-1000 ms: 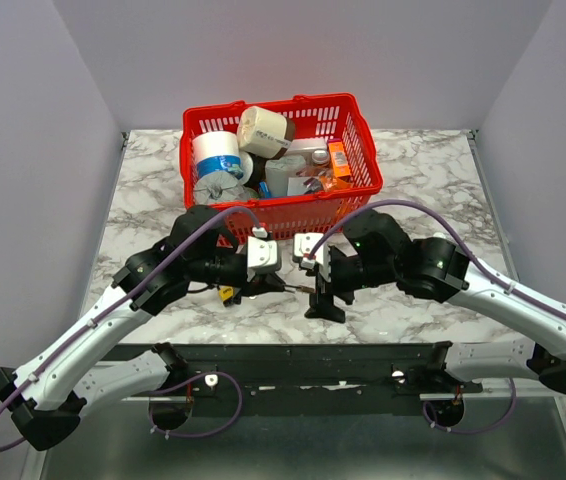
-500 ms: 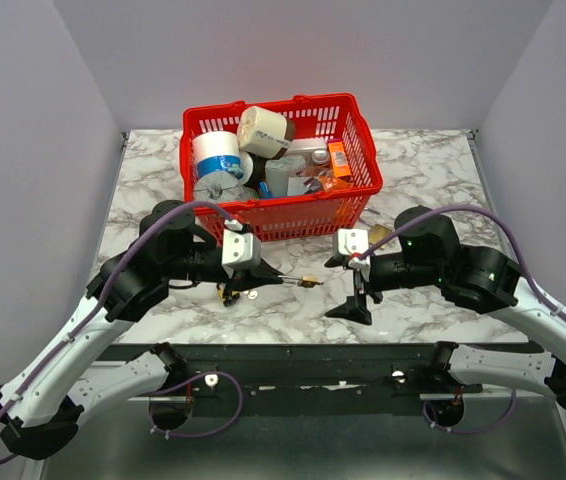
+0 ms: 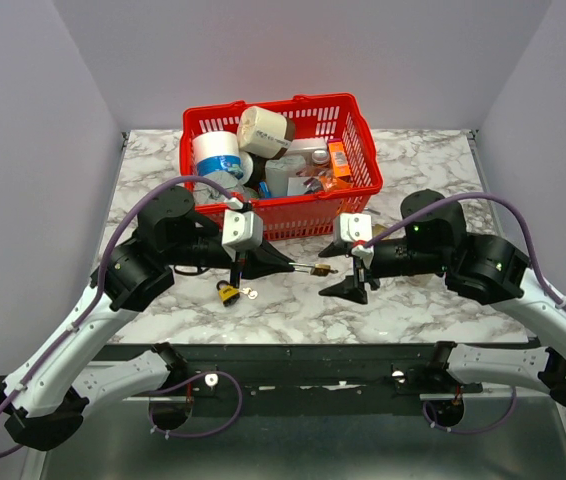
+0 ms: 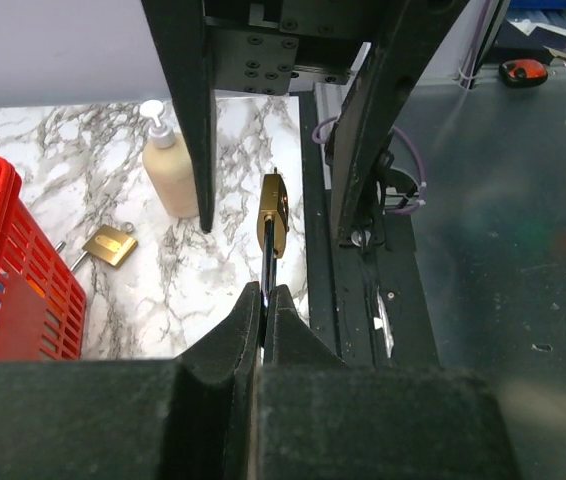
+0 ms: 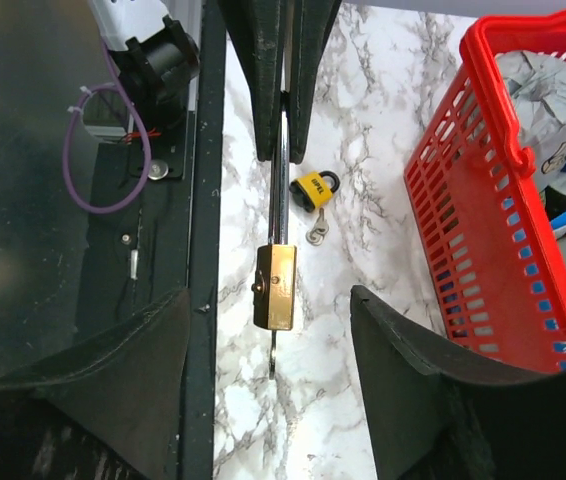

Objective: Lock with the key
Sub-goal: Lock the lock.

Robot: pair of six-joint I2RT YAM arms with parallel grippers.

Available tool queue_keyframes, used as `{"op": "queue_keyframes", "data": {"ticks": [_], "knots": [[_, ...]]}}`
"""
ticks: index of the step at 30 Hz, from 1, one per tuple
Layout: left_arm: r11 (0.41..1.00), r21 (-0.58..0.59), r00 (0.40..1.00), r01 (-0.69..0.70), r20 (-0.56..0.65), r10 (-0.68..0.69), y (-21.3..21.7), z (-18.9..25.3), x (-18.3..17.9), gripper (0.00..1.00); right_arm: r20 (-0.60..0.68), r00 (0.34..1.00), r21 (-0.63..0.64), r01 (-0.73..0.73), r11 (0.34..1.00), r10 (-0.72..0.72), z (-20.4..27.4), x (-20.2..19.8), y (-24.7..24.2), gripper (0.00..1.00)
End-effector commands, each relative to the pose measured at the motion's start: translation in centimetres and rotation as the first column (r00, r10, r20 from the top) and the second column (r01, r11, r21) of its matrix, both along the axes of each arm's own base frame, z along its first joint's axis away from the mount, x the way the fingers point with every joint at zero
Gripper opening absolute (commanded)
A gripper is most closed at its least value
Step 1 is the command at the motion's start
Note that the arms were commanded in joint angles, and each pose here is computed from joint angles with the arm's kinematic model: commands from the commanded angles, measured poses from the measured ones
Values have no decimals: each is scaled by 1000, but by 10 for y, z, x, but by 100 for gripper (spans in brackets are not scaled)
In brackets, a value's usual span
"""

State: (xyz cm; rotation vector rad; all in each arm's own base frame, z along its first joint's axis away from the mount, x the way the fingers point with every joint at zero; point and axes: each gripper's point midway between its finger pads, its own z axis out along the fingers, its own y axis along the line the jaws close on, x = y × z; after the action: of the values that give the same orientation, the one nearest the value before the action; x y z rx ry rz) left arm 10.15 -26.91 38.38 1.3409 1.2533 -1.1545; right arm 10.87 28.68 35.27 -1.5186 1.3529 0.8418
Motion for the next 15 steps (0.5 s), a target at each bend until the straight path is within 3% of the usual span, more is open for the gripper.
{"op": "queue_keyframes", "data": {"ticks": [1, 6, 13, 15], "knots": [[998, -63, 999, 15, 29, -13, -1, 21, -3, 0, -11, 1000, 13, -14, 1000, 14, 7, -2, 2, 61], [998, -63, 1000, 13, 18, -12, -1, 21, -3, 0, -23, 1000, -11, 3, 1000, -4, 0, 4, 6, 51], [999, -51, 1000, 13, 8, -13, -2, 14, -2, 0, -34, 999, -9, 10, 1000, -10, 2, 5, 10, 22], [999, -50, 1000, 7, 8, -7, -3, 13, 0, 0, -41, 999, -10, 7, 1000, -8, 2, 4, 10, 19]]}}
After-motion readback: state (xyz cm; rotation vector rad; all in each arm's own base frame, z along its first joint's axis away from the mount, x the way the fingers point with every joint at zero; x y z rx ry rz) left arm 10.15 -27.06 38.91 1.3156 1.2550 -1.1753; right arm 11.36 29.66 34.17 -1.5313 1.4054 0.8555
